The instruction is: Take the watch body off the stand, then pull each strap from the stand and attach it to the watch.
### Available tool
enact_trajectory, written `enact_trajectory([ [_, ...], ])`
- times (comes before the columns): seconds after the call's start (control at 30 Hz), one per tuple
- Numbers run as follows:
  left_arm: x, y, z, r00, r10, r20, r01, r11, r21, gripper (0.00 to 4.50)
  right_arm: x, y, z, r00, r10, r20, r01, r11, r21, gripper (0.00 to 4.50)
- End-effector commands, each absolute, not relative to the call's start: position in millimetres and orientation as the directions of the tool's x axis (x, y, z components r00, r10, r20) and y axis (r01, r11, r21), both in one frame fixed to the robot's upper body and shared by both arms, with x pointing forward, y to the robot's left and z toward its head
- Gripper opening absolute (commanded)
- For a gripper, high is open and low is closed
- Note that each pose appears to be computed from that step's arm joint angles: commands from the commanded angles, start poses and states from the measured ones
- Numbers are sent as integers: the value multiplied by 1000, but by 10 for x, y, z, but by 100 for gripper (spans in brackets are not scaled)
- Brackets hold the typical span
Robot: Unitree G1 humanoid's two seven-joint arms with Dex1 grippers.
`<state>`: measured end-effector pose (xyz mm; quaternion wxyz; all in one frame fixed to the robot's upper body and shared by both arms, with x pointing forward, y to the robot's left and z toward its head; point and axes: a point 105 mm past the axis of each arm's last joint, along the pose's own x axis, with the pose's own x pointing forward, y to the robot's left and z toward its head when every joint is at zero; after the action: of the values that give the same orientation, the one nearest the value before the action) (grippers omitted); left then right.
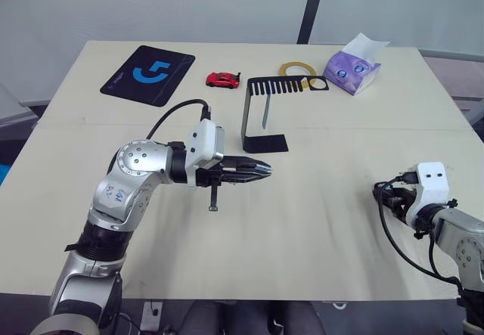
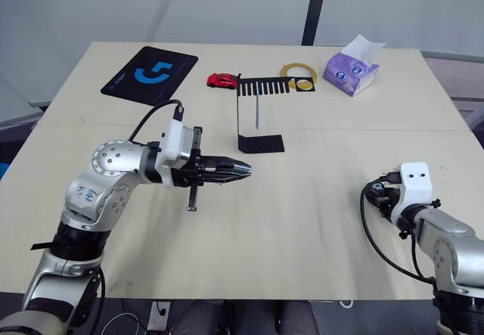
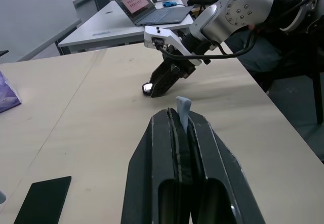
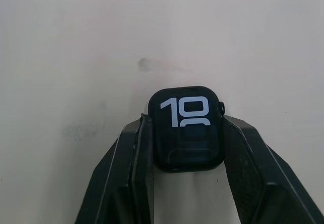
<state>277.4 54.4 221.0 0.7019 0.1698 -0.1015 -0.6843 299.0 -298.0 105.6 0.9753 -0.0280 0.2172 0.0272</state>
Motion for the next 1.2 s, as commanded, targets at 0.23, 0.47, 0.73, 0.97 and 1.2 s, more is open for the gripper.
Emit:
enact_trajectory([
  [0.23, 2720, 536, 2337, 30, -997, -68, 907, -2, 420, 0, 2741, -2959, 1149, 927, -3, -375, -28, 997, -76, 448],
  [0.47, 2725, 510, 2344, 22, -998, -62, 909, -6, 417, 0, 2691, -2827, 1121, 951, -32, -307, 15, 998, -57, 448],
  [0.73, 2730, 514, 2356, 20, -998, -63, 909, -9, 417, 0, 2756, -2930, 1072, 957, -22, -291, 1, 997, -73, 448],
  [0.97, 2736, 527, 2366, 33, -998, -62, 907, 4, 421, 0, 2886, -3026, 984, 951, 26, -308, -43, 998, -48, 448],
  [1.2, 2735, 534, 2373, 43, -997, -61, 905, 13, 424, 0, 2943, -3055, 891, 944, 39, -327, -53, 998, -37, 448],
])
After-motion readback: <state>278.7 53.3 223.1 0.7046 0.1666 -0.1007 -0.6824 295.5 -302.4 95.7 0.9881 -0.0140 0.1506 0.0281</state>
